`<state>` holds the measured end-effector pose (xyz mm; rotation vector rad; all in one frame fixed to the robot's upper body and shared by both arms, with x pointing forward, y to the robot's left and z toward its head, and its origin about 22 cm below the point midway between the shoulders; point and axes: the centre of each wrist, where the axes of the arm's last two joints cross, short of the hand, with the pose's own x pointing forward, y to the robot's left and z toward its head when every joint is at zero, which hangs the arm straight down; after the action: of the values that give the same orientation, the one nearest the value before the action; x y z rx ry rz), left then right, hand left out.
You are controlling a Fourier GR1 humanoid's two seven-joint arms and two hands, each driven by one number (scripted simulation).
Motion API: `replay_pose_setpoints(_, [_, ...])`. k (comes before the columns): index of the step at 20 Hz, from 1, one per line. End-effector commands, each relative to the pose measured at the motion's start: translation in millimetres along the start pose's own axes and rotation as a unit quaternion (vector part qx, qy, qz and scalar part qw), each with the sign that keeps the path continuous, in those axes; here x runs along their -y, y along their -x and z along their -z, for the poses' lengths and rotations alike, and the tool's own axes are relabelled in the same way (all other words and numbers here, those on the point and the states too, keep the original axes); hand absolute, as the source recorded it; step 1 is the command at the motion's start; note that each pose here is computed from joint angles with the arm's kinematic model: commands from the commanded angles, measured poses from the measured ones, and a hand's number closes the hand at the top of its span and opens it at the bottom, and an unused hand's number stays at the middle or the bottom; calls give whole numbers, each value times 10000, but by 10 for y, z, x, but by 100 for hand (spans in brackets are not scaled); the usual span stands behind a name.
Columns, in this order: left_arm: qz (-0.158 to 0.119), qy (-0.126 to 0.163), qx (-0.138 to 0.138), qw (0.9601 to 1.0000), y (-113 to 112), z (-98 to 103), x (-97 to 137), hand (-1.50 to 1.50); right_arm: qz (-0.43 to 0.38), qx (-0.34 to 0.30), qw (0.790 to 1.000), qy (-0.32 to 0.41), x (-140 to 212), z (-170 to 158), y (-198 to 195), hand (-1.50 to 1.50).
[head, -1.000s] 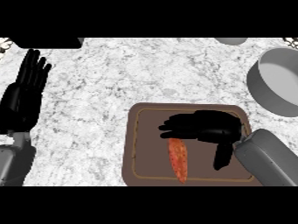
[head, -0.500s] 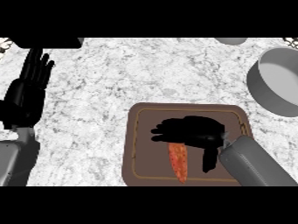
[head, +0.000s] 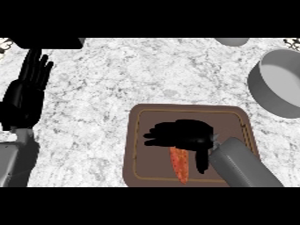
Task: Pick the sweet potato from the tray and place it in the pot
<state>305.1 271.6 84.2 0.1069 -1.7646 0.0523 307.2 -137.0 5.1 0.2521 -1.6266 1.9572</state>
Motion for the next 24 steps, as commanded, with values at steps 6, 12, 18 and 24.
replay_pose_setpoints(6, [32, 19, 1, 10000, 131, -142, 152, 0, -410, 884, 9952, -1, -373, 258, -106, 150])
replay_pose_setpoints(12, [-44, -5, -21, 10000, 95, -149, 37, 0, -454, 905, 9949, -8, -507, 258, -250, 150])
replay_pose_setpoints(18, [-7, 1, 17, 10000, -12, 12, 54, 0, -581, -494, 9914, 1060, -163, 143, -102, 150])
replay_pose_setpoints(24, [75, -108, 12, 9999, 50, -18, -45, 0, -94, -3885, 8916, 2326, 227, -159, 246, 150])
